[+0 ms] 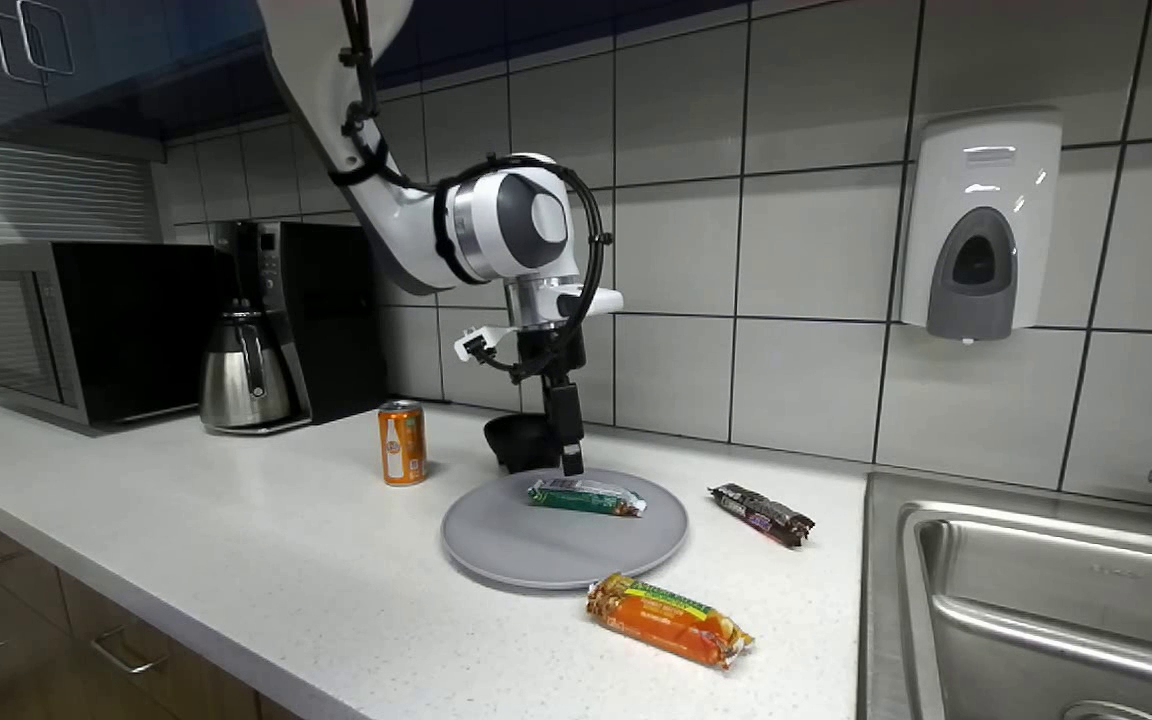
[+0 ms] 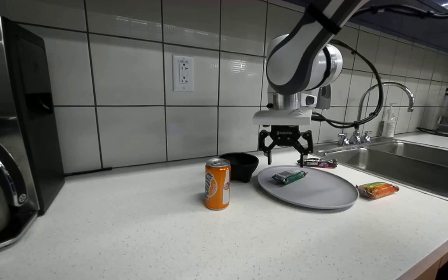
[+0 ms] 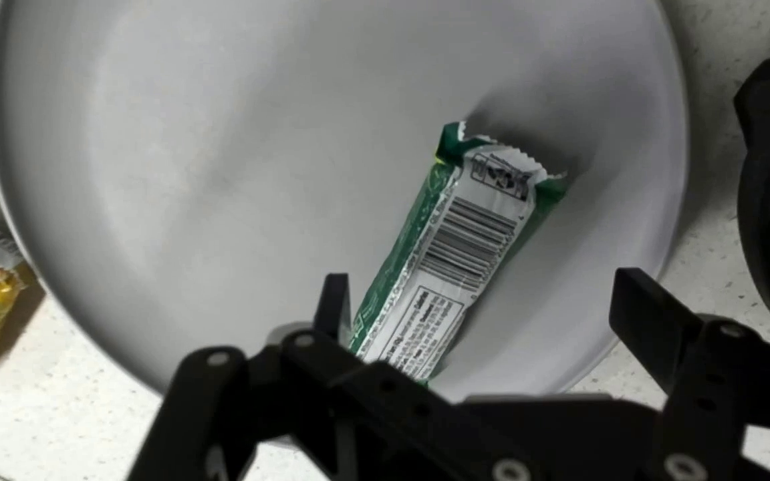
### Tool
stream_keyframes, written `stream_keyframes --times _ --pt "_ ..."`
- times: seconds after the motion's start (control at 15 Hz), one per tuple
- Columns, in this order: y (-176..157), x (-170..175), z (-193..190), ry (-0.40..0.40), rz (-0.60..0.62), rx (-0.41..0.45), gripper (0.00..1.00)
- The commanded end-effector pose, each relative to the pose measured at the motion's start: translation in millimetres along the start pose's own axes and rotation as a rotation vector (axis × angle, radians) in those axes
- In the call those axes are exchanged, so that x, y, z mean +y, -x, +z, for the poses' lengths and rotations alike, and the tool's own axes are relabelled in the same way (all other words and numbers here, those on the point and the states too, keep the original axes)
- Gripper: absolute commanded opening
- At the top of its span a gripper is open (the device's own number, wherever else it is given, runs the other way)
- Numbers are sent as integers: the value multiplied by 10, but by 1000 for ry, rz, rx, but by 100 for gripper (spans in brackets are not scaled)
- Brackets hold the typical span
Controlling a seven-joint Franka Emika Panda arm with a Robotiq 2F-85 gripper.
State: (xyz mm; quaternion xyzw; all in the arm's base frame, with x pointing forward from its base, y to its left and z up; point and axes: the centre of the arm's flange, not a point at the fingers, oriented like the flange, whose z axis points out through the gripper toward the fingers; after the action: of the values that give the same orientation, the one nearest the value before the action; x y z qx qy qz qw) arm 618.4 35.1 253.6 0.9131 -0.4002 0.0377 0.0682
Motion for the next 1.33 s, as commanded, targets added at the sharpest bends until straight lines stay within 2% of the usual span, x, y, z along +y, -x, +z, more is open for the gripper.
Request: stream_keyframes --times 0.0,0.6,1.27 --pt "-60 -64 43 -36 55 5 100" --pt "-84 -3 146 -76 189 0 100" --pt "-91 85 230 -72 229 -5 100"
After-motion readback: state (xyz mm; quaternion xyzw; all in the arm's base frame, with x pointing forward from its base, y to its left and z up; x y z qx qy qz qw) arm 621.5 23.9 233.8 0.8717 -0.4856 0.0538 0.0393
